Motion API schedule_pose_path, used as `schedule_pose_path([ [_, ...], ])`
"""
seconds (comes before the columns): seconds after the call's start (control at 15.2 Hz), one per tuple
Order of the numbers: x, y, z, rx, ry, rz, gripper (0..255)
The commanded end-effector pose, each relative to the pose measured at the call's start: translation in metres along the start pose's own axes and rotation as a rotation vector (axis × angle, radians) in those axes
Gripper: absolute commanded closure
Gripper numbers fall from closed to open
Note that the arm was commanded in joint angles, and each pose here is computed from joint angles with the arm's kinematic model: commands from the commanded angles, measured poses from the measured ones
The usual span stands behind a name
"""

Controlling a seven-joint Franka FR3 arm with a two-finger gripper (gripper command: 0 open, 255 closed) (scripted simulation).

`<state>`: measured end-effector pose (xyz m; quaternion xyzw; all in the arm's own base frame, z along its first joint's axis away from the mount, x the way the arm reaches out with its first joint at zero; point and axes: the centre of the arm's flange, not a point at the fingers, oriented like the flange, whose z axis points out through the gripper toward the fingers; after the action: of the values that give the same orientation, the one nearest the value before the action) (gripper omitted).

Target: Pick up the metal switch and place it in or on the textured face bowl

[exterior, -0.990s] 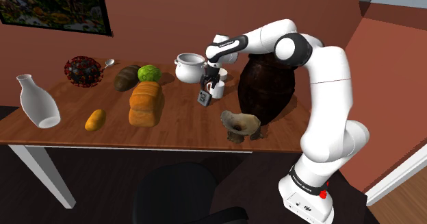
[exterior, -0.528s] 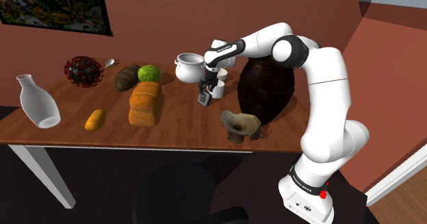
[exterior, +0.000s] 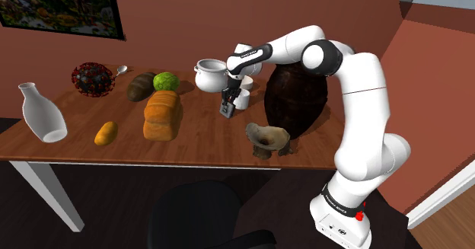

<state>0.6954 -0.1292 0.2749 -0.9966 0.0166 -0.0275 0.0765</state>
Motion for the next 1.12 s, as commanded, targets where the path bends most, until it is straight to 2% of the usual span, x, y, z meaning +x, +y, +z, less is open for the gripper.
schedule_pose_path([
  [0.0,-0.002,0.007,0.010,0.000,-0.015,0.009,255],
  [0.4,0.000,0.004,0.018,0.000,-0.015,0.009,255],
  [1.06,-0.003,-0.002,-0.038,0.001,-0.015,0.008,255],
])
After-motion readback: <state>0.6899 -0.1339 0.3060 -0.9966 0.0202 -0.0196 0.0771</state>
